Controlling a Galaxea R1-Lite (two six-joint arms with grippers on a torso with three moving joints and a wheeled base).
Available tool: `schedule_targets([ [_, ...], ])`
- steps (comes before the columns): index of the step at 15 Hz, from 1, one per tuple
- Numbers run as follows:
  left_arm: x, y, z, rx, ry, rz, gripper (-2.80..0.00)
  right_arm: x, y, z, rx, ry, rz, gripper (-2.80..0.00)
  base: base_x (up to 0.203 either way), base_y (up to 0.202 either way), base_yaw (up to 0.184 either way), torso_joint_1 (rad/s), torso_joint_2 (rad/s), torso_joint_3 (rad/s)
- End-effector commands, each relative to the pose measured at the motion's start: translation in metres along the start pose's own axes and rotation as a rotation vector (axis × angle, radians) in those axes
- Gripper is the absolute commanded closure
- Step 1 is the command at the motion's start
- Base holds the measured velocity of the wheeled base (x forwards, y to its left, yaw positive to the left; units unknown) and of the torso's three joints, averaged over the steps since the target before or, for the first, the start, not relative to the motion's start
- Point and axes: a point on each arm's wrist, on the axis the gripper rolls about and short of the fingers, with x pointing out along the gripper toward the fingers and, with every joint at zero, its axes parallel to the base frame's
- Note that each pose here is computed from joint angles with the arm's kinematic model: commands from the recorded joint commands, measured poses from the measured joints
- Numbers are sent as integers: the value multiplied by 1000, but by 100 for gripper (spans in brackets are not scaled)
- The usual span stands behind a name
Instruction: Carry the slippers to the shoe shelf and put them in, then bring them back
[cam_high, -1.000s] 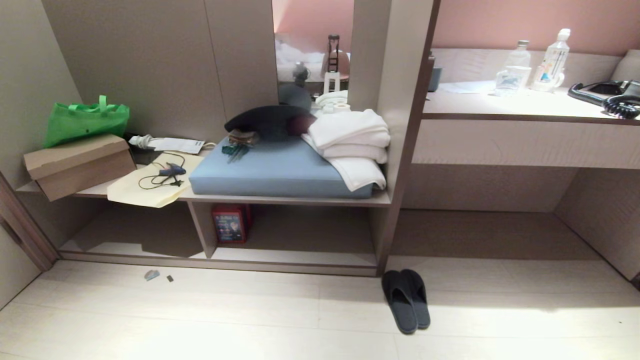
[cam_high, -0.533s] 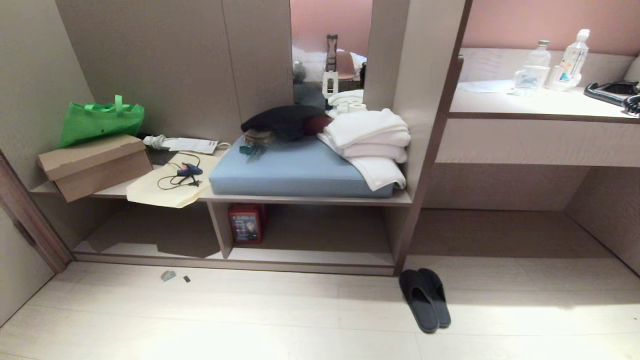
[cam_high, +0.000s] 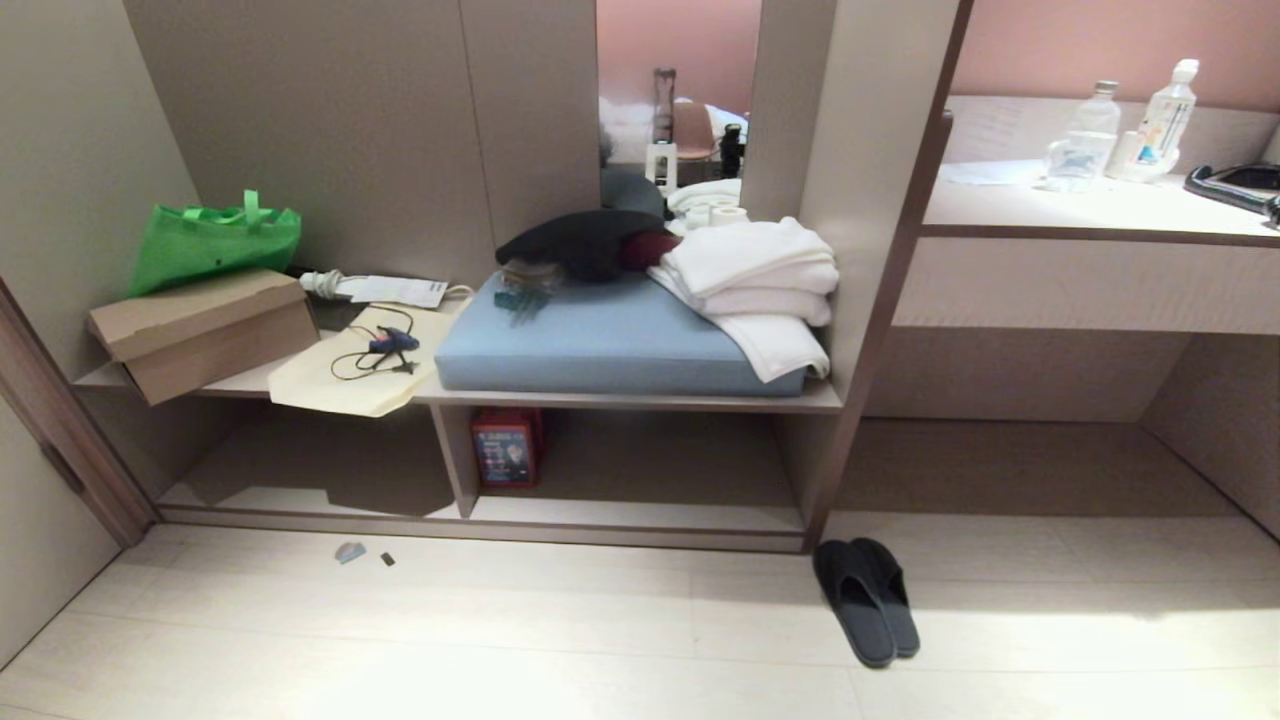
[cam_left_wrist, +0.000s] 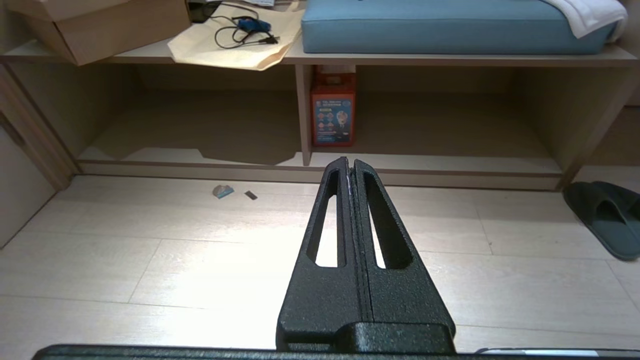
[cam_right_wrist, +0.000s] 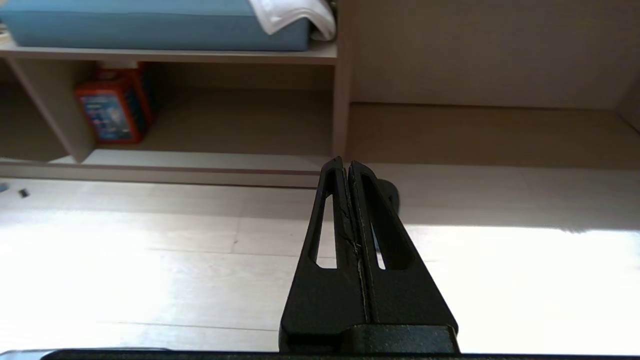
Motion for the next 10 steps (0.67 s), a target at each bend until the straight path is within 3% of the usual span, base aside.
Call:
schedule_targets([
  [1,0,0,-2,-1,7,0,0,0,0,0,1,1,0,0,0,0,0,0,0,0],
  [10,0,0,-2,-1,7,1,0,0,0,0,1,1,0,0,0,0,0,0,0,0],
])
